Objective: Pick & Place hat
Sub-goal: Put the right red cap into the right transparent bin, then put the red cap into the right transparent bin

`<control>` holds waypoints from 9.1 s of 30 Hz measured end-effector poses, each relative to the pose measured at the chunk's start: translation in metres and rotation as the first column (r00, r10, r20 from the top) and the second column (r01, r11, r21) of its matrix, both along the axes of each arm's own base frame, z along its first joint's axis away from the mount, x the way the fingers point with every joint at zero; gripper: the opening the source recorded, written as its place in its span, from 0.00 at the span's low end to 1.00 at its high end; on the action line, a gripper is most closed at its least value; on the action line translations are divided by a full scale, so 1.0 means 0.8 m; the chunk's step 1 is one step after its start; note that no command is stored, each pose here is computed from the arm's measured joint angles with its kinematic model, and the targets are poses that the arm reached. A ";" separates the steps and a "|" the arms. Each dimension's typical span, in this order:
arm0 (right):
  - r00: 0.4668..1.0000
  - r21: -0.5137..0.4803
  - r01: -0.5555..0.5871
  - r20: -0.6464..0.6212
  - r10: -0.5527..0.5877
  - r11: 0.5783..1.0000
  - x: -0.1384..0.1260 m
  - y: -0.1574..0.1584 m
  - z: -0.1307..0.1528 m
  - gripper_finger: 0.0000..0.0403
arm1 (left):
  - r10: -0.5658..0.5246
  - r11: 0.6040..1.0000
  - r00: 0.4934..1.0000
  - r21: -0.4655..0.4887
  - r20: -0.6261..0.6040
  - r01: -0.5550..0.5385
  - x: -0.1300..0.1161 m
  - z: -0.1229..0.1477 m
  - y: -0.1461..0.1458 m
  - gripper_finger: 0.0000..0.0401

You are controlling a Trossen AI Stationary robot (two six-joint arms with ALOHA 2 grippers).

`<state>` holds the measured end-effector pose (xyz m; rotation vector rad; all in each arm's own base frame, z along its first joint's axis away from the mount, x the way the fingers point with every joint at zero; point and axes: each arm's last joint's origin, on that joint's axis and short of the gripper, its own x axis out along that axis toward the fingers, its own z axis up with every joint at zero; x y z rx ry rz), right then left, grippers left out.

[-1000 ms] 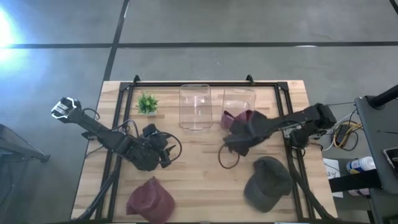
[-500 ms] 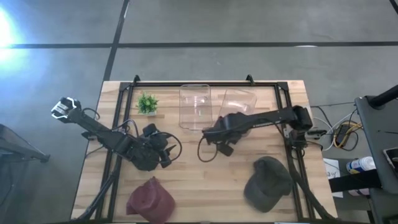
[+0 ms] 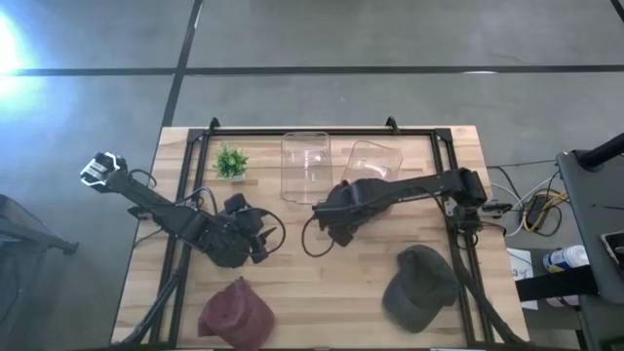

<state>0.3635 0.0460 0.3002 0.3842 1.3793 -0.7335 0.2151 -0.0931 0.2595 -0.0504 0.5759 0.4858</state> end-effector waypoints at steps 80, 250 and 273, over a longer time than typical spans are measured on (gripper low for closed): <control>0.783 0.766 -0.038 0.422 -0.457 0.642 0.045 0.178 -0.154 0.46 | -0.547 0.638 0.827 -0.705 -0.130 0.311 -0.030 -0.192 -0.107 0.52; -0.052 -0.305 -0.850 -0.762 0.645 -0.429 -0.033 0.225 -0.083 0.05 | -0.582 0.637 0.778 -0.462 0.237 0.617 0.150 -0.096 -0.032 0.53; 0.024 -0.450 -0.792 -0.697 0.716 -0.411 -0.014 0.227 -0.069 0.09 | -0.605 0.625 0.745 -0.411 0.283 0.663 0.144 -0.067 -0.031 0.52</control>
